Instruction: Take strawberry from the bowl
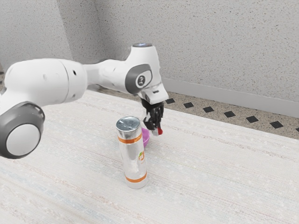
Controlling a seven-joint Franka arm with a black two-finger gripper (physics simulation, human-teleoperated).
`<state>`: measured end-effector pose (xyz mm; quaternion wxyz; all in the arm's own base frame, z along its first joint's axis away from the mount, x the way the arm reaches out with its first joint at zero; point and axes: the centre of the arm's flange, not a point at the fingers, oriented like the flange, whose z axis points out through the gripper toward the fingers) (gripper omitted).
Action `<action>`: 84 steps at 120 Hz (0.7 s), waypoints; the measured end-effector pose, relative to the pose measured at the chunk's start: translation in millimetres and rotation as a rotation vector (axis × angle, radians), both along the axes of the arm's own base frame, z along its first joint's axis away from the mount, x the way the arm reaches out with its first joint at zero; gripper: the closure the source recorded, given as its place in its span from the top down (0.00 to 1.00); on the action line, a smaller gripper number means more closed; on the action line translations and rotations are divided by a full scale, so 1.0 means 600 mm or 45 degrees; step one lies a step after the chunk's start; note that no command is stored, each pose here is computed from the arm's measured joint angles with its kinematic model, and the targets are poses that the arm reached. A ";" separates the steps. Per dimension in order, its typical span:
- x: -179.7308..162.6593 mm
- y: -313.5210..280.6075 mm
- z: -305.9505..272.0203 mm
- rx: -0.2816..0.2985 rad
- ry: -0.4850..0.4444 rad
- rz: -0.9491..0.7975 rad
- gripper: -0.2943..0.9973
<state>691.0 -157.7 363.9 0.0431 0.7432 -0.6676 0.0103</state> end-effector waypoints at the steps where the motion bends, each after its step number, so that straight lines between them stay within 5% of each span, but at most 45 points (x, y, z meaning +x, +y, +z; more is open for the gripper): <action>1: -0.001 -0.010 0.003 0.000 -0.002 -0.008 0.30; 22: 0.012 -0.114 -0.058 0.025 0.068 -0.044 0.32; 44: 0.000 -0.133 -0.049 0.020 0.107 0.001 0.56; 64: -0.073 -0.108 0.111 -0.004 0.049 0.110 0.68; 84: -0.180 0.051 0.454 -0.088 -0.110 0.516 0.73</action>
